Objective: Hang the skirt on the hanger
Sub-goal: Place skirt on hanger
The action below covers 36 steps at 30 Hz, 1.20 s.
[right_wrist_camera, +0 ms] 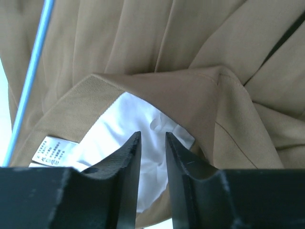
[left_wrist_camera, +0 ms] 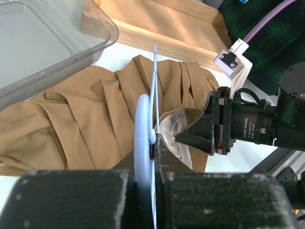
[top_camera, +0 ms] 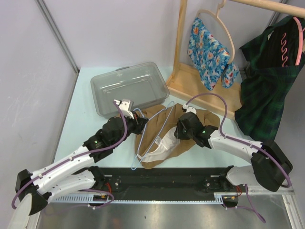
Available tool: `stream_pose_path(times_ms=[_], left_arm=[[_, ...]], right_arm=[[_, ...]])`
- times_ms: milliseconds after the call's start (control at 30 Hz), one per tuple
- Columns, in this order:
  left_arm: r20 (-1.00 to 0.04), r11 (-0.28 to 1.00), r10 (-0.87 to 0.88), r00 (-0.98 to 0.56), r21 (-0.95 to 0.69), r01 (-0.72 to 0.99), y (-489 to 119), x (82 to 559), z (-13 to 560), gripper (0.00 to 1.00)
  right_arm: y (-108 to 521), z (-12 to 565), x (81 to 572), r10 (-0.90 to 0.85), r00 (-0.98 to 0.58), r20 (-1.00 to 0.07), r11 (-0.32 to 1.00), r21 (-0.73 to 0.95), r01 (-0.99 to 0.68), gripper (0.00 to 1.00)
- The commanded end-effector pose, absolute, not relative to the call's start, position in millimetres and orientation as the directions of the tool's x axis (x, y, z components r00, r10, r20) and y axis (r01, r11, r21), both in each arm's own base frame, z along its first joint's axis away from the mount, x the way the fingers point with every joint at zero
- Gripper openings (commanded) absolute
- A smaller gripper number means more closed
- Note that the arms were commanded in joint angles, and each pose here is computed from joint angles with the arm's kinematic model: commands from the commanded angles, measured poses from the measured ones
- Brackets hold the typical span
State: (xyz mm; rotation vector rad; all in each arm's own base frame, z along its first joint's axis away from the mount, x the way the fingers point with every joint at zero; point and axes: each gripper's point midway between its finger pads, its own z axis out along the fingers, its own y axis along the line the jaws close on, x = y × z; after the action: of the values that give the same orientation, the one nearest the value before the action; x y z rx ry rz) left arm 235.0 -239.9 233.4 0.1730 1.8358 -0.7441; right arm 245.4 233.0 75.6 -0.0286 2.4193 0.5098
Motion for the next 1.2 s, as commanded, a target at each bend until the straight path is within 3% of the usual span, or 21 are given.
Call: stream_pose_path(times_ms=[0,600,867,967,1167], left_arm=[[-0.887,0.766,-0.295,-0.355,-0.442,0.467,-244.3,236.9,265.5,0.0],[-0.89,0.775,-0.269,-0.367,-0.427,0.466,-242.8,234.6,259.2,0.0],[-0.891,0.776,-0.263,-0.37,-0.423,0.468,-241.0,232.6,258.1,0.0],[-0.891,0.776,-0.265,-0.368,-0.424,0.468,-240.0,232.1,259.3,0.0],[-0.892,0.776,-0.264,-0.367,-0.422,0.469,-237.8,230.0,259.5,0.0]], right_arm=[[240.7,89.5,265.4,0.148,-0.728,-0.67,0.922,0.36,-0.144,0.27],[233.9,83.2,270.1,0.139,-0.716,-0.684,0.94,0.319,-0.122,0.11],[239.7,78.1,270.4,0.137,-0.724,-0.675,0.935,0.329,-0.129,0.26],[239.5,77.7,272.0,0.142,-0.72,-0.679,0.937,0.327,-0.123,0.22],[235.1,87.6,268.6,0.154,-0.712,-0.684,0.936,0.332,-0.116,0.04]])
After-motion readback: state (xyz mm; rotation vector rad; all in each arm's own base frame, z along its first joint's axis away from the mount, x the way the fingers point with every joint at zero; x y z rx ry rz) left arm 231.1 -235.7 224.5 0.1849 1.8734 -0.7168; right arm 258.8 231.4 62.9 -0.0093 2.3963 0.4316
